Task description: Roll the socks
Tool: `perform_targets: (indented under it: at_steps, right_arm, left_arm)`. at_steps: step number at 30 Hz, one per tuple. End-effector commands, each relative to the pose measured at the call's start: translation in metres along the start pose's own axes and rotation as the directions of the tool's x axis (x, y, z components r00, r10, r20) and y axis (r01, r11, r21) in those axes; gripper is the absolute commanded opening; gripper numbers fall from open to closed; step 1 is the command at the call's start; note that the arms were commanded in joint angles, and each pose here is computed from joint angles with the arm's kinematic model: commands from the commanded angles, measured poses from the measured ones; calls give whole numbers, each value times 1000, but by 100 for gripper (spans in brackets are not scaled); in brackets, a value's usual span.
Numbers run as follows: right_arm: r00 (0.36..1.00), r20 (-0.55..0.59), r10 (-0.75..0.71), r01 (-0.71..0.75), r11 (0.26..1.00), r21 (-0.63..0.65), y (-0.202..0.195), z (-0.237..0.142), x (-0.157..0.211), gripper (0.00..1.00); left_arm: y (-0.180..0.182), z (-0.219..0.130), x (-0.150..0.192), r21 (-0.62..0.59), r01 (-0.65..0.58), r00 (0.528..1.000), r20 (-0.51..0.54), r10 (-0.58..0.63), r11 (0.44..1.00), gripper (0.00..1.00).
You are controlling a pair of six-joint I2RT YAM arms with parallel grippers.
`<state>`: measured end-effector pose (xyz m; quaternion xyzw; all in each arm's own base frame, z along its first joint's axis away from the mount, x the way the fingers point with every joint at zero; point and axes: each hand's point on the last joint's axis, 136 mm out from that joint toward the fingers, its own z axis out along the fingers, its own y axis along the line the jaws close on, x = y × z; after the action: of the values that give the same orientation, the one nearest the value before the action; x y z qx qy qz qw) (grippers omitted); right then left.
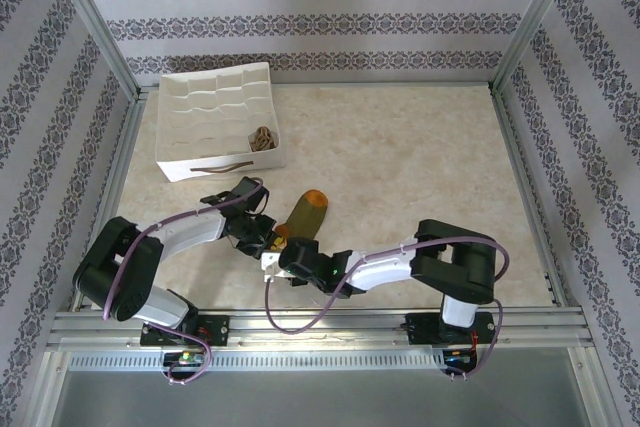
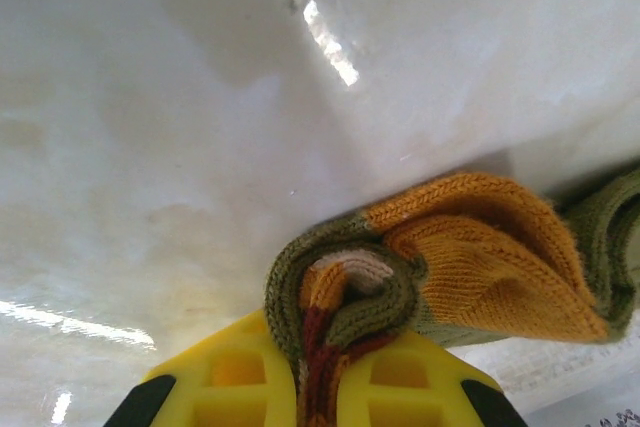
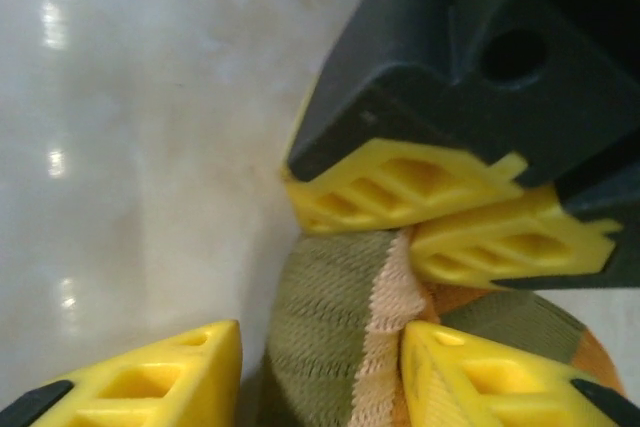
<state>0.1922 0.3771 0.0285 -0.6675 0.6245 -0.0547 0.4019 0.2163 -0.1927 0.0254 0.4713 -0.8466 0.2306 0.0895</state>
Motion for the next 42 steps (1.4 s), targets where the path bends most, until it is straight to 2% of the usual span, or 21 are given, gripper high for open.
perform_targets:
  at_steps: [1,2,6,8,10,14,16,18,24,32,36,42]
  right_arm:
    - [993,-105,-62,71,994,86,-13,11,15,37]
    - [990,-119,-70,79,994,74,-10,14,18,33]
    - [987,-150,-47,48,999,0,2,18,35,3]
    - [988,-155,16,-29,996,-82,9,16,43,0]
    - [982,-158,100,-126,978,-164,15,13,50,0]
    - [956,-188,227,-282,888,-363,38,6,60,0]
    - [934,-213,285,-351,836,-422,45,3,64,0]
    - [906,-242,347,-423,773,-472,49,2,67,0]
    - [833,-309,459,-549,616,-565,45,-1,65,0]
    - [688,-477,547,-708,360,-607,35,4,75,0]
    - [612,-524,592,-760,260,-595,30,6,82,0]
    - [531,-583,615,-809,162,-565,27,13,97,0]
  left_arm:
    - [46,8,-7,-170,62,998,43,-56,983,0]
    - [45,8,-7,-167,60,998,43,-54,984,0]
    - [41,6,-7,-139,55,998,43,-50,989,0]
    - [32,2,-7,-101,43,998,48,-38,994,2]
    - [25,-3,-8,-68,36,998,57,-32,997,19]
    - [7,-14,-11,16,26,998,63,-27,1000,57]
    - [-2,-20,-13,54,17,997,69,-21,998,68]
    - [-10,-26,-15,87,10,997,76,-17,996,75]
    - [-17,-41,-23,177,-17,991,133,-7,984,80]
    - [-35,-32,-15,320,-72,995,92,44,945,68]
    - [-47,-25,-9,329,-107,993,85,84,938,63]
    - [-44,-3,-8,301,-112,993,75,94,947,57]
